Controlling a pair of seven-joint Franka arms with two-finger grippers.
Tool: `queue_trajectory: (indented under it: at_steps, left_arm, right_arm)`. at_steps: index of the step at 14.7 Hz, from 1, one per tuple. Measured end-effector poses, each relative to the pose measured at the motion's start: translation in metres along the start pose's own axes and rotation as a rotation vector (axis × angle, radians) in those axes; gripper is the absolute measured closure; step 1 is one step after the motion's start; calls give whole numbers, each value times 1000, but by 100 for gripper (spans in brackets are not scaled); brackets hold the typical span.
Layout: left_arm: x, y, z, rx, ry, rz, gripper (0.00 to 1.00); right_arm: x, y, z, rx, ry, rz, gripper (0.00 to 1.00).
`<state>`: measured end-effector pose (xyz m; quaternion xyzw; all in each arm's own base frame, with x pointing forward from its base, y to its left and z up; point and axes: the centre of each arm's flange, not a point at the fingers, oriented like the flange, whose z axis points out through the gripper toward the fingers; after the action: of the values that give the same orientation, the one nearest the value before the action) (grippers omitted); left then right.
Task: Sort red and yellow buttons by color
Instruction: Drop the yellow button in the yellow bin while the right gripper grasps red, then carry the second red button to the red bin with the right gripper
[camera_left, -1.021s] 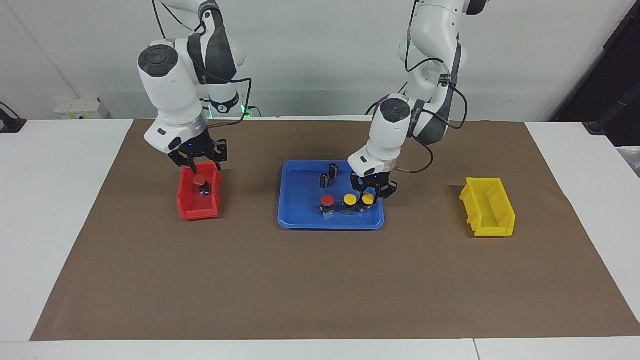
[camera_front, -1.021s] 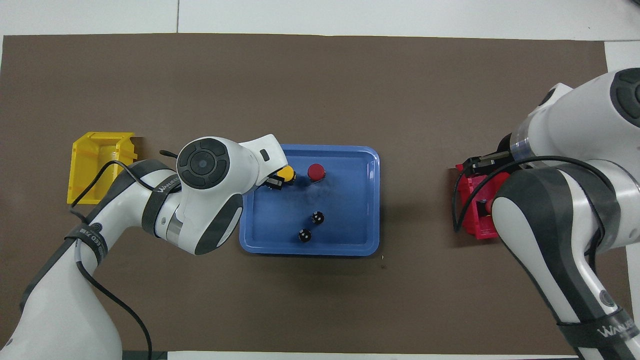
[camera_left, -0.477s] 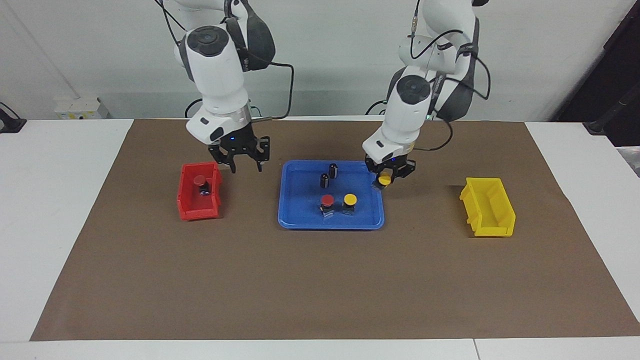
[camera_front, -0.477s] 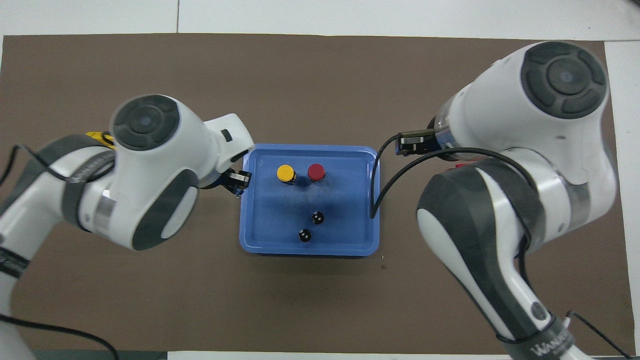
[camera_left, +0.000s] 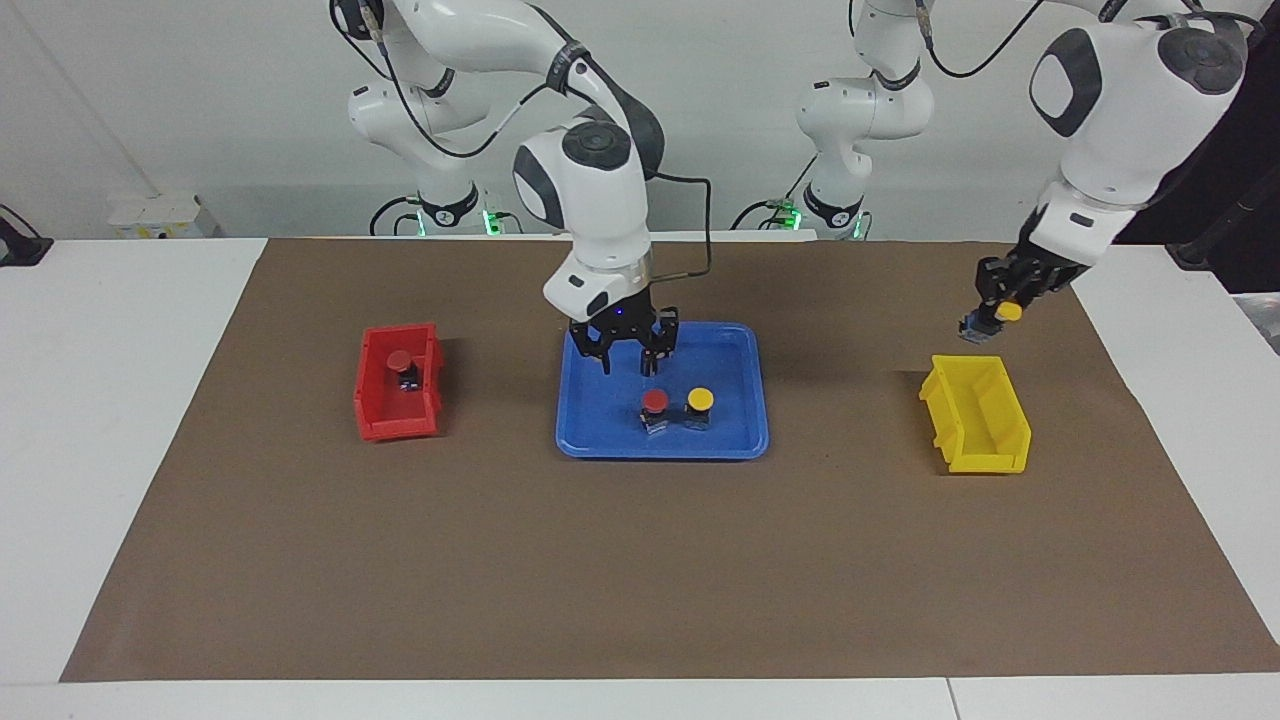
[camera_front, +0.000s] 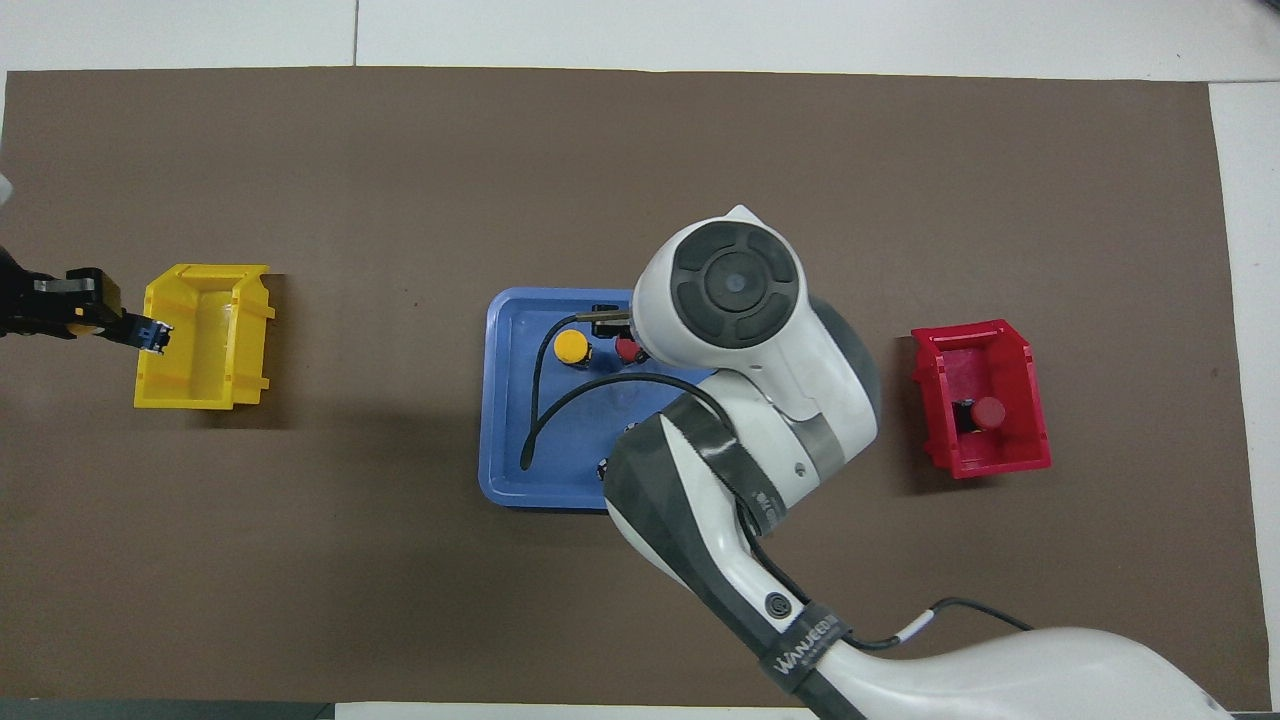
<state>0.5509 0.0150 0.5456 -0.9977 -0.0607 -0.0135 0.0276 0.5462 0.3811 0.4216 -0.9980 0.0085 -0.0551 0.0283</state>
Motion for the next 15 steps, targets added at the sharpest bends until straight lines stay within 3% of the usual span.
queue_trajectory:
  at_steps: [3, 6, 11, 13, 15]
  left_arm:
    - [8, -34, 47, 1, 52, -69, 59]
    - [7, -36, 97, -3, 72, -87, 59]
    - [-3, -12, 139, -6, 43, -106, 59]
    - [-6, -11, 150, -8, 50, -104, 59]
    - [-11, -10, 165, -9, 44, -103, 59]
  right_arm:
    - [-3, -15, 37, -36, -1, -22, 30]
    - [0, -12, 53, -32, 4, -20, 30]
    - [-5, -13, 69, -31, -4, -27, 30]
    - [-6, -13, 72, -31, -6, -28, 34]
    - [-6, -13, 72, -31, -6, -28, 55]
